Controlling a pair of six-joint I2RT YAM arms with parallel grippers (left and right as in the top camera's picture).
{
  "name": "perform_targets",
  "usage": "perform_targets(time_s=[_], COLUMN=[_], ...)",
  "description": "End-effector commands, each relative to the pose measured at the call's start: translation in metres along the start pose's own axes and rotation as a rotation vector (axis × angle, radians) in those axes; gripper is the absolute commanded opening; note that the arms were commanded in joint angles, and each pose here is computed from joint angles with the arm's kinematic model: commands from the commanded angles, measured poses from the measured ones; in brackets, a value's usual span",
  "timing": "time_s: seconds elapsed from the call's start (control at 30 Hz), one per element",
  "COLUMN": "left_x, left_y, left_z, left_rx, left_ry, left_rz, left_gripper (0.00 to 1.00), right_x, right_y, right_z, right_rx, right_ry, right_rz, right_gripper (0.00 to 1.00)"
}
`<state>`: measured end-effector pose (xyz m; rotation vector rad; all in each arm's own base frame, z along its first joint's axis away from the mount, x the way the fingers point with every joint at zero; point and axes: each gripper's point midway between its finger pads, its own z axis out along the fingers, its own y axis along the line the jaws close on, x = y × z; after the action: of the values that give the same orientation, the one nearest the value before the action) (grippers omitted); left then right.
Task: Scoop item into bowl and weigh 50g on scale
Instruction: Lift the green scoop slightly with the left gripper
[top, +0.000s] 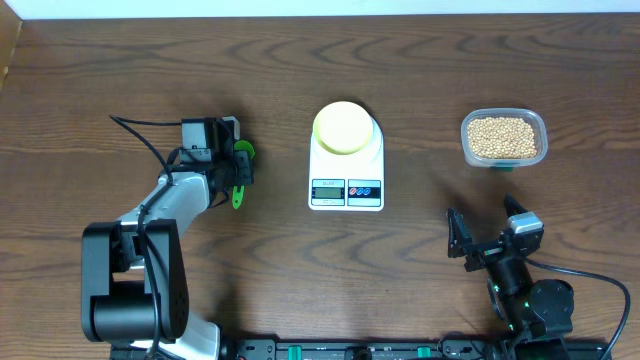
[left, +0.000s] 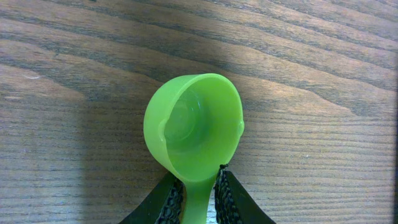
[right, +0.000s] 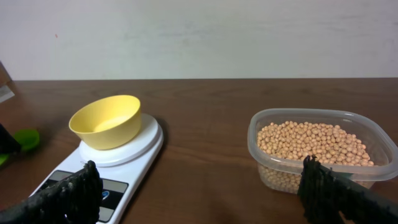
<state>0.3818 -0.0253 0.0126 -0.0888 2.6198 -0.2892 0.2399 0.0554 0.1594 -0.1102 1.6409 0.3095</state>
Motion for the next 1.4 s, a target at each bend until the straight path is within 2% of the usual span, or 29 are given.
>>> perform_targets(time_s=[0.0,0.03,0.1,0.33,0.5,0.57,0.67,0.9,1.03,1.37], left_x=[0.012,0.012,0.011,0.000,0.012,0.015,0.013,0.011,0.012,0.008], left_y=[0.006,0.006,0.005,0.004,0.005,0.012,0.020,0.019,0.019,0.019], left_z=[0.004,0.004,0.004,0.002,0.002,0.002,0.001,0.002,0.002,0.003], left_rx=[-0.018,-0.018,-0.017,-0.014,-0.024,-0.078,-0.135,-0.134,-0.134,-0.131], left_ry=[0.033,0.032,0.026,-0.007,0.040,0.048,0.040,0.030,0.032,0.011], left_rz=[-0.019,-0.019,-0.017,-0.011,-0.022,-0.052,-0.056,-0.053,-0.053,-0.050], left_gripper=[0.30,0.35,0.39,0.40,0.40,0.40,0.35,0.34,0.24,0.24], right_x=[0.000,0.000,0.000,0.000,0.000,0.000,0.000,0.000,0.000,0.000], right_y=[0.002,0.002,0.002,0.002,0.002,0.002,0.002,0.002,0.002,0.002], right_z=[0.000,0.000,0.000,0.000,0.000,0.000,0.000,0.000,0.000,0.000], right_rx=[-0.007,-0.007,-0.007,-0.007,-0.007,-0.007,-0.007,-0.007,-0.007,-0.007], right_ry=[0.000,0.000,0.000,0.000,0.000,0.000,0.000,0.000,0.000,0.000], right_rz=[0.007,0.007,0.007,0.007,0.007,0.007,0.007,0.007,0.007,0.007], right_gripper=[0.99,0.99,0.99,0.99,0.99,0.99,0.99,0.99,0.99,0.99])
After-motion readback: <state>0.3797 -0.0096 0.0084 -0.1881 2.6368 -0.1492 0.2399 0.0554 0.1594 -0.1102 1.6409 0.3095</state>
